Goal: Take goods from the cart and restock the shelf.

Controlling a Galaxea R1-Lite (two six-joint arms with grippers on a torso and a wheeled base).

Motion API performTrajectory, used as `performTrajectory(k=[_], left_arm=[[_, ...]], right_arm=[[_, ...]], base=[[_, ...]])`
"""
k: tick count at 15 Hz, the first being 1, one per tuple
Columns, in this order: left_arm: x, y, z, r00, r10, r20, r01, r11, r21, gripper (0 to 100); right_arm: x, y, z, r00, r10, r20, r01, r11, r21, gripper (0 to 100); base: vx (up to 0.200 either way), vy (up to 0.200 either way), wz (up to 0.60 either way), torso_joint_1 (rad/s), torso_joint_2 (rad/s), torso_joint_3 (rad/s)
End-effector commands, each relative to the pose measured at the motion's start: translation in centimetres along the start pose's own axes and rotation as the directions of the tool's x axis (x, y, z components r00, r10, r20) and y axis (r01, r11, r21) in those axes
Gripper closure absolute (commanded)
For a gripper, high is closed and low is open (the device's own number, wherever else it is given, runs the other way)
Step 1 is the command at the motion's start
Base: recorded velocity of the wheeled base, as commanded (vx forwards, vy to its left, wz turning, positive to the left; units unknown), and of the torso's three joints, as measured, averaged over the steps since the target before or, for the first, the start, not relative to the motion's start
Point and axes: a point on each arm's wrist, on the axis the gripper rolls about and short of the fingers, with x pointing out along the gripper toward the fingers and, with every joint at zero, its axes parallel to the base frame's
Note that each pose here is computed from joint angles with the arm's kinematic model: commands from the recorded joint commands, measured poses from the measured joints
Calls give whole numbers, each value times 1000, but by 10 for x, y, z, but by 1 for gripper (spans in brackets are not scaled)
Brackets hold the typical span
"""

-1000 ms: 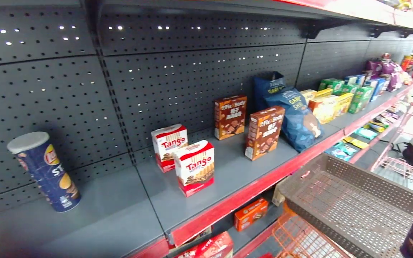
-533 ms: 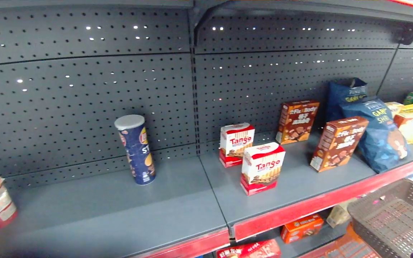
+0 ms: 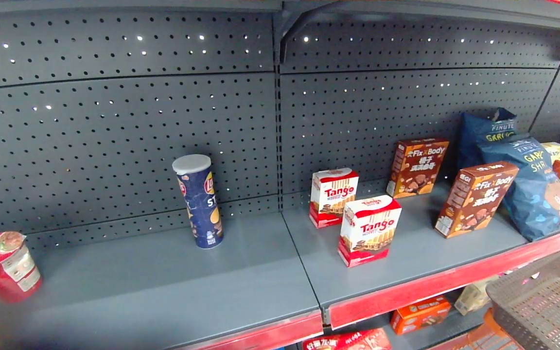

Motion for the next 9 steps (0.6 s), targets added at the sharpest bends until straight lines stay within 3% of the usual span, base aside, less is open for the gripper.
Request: performTrajectory(k=[1, 3, 7, 9], left_arm=[[0, 0, 0, 1000, 1, -1, -1, 1000, 0, 0], [0, 0, 0, 1000, 1, 1, -1, 1000, 0, 0], [0, 0, 0, 1000, 1, -1, -1, 1000, 0, 0], [0, 0, 0, 1000, 1, -1, -1, 1000, 0, 0]], right_arm=[[0, 0, -6, 1000, -16, -19, 16, 999, -28, 100], [0, -1, -9, 999, -47, -28, 45, 997, -67, 100], [-1, -1, -10, 999, -33, -32, 31, 997, -69, 100], [-1, 0, -10, 999, -32, -32, 29, 997, -69, 100]], base=[[0, 0, 0, 0, 0, 0], [0, 0, 0, 0, 0, 0], [0, 0, 600, 4, 0, 5], [0, 0, 0, 0, 0, 0]])
